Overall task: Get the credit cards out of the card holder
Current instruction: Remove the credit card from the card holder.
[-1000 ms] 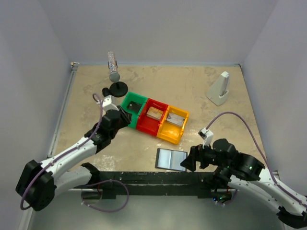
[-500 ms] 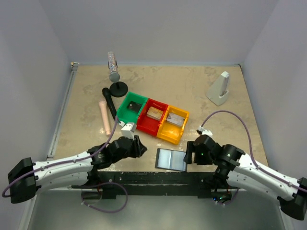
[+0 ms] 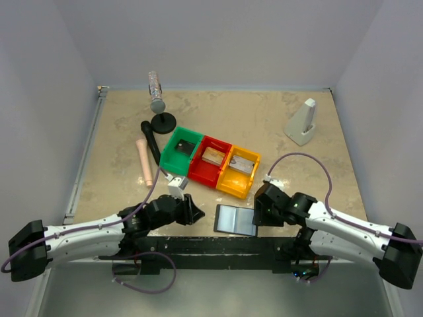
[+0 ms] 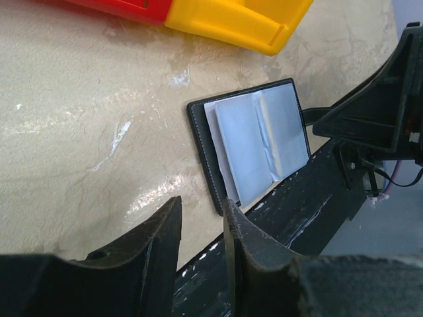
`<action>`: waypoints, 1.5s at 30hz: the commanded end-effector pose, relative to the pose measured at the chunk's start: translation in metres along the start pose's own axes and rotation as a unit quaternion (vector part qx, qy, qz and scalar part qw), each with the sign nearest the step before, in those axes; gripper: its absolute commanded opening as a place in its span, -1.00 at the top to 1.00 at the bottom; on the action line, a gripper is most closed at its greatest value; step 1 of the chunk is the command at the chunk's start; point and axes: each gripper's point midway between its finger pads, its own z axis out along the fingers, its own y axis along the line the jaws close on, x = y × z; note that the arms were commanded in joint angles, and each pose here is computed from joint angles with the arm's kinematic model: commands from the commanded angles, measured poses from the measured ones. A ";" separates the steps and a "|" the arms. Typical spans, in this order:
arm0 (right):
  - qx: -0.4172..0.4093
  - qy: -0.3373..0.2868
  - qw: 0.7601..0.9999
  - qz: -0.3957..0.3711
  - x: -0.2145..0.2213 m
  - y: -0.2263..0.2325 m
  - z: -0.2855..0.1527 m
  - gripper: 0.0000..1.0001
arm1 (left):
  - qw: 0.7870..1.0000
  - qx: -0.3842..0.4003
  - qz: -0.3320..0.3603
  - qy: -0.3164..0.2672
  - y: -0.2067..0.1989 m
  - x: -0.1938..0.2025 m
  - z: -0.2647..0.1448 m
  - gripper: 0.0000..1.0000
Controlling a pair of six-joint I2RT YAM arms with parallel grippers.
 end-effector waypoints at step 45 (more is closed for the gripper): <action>-0.227 -0.066 0.966 -0.107 -0.024 0.075 -0.050 1.00 | 0.995 0.087 0.048 0.015 -0.082 -0.026 0.045 0.02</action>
